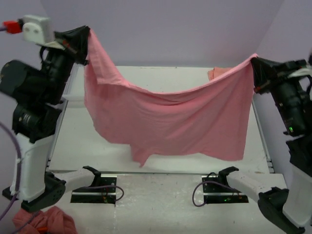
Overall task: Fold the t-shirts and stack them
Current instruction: Flatten out the tshirt
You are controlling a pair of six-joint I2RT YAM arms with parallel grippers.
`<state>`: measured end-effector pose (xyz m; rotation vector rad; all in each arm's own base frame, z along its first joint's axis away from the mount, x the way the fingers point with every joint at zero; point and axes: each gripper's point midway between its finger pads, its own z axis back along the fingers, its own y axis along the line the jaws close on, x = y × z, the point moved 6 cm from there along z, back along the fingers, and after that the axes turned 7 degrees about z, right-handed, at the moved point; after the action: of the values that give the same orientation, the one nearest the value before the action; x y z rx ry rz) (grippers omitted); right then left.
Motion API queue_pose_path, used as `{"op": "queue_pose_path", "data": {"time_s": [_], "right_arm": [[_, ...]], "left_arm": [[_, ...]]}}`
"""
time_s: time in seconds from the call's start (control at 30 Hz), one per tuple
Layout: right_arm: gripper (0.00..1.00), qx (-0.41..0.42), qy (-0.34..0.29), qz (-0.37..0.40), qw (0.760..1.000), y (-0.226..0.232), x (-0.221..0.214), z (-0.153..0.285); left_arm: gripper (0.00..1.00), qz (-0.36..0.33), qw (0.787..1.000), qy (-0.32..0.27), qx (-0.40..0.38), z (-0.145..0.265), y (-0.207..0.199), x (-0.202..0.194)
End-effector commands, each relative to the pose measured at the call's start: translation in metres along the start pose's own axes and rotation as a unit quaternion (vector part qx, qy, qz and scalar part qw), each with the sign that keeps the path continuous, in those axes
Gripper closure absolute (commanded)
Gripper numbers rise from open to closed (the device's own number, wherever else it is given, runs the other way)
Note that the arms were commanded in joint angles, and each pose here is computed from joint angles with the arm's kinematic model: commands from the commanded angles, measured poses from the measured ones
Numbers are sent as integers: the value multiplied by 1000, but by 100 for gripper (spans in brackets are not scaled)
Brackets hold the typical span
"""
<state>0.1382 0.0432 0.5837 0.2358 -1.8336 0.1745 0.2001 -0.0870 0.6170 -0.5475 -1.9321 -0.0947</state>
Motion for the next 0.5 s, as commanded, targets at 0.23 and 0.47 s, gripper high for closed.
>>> {"op": "queue_pose_path", "data": {"time_s": [0.23, 0.47], "right_arm": [[100, 14, 162, 29, 986, 5, -120, -225], [100, 25, 154, 25, 987, -7, -144, -268]], "left_arm": [[100, -84, 979, 157, 96, -178, 109, -182], [100, -94, 986, 107, 86, -219, 148, -184]]}}
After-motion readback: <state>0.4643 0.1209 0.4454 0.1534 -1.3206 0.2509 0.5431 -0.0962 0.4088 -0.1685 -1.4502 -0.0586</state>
